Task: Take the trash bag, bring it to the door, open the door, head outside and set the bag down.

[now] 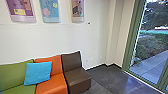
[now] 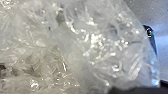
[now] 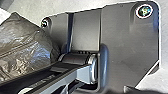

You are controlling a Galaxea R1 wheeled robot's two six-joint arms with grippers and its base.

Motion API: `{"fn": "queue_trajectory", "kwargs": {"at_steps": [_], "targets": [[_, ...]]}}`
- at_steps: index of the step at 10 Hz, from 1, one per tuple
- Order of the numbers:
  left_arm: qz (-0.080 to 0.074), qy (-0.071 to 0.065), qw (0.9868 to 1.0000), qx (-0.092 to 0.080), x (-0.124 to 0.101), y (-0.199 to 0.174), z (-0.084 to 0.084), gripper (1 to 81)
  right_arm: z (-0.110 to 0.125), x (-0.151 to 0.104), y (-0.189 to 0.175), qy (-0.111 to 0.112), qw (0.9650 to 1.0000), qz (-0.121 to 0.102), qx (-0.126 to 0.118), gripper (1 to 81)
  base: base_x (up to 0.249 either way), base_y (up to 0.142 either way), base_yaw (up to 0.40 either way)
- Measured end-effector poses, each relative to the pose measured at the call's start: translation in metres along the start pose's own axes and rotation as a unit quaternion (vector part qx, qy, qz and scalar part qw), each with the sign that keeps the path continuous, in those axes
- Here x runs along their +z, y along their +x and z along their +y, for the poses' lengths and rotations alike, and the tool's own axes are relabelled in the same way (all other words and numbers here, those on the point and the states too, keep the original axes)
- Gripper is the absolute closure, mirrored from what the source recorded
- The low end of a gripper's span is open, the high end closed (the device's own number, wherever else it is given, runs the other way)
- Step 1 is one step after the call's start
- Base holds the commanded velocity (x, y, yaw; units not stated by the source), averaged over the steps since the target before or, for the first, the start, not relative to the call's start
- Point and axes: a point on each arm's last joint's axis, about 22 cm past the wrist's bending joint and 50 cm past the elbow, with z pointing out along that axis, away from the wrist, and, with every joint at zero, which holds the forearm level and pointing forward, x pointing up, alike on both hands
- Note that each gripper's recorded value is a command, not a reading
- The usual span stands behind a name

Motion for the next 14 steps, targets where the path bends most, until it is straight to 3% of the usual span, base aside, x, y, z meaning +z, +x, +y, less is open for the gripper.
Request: {"fn": "queue_trajectory", "kwargs": {"at_steps": [14], "targets": [[0.0,0.0,1.0,0.0,0.0,-0.0004,0.0,81.1,-0.0001,0.0001,0.0,0.0,1.0,0.0,0.0,1.0,0.0,0.0,-0.346]]}}
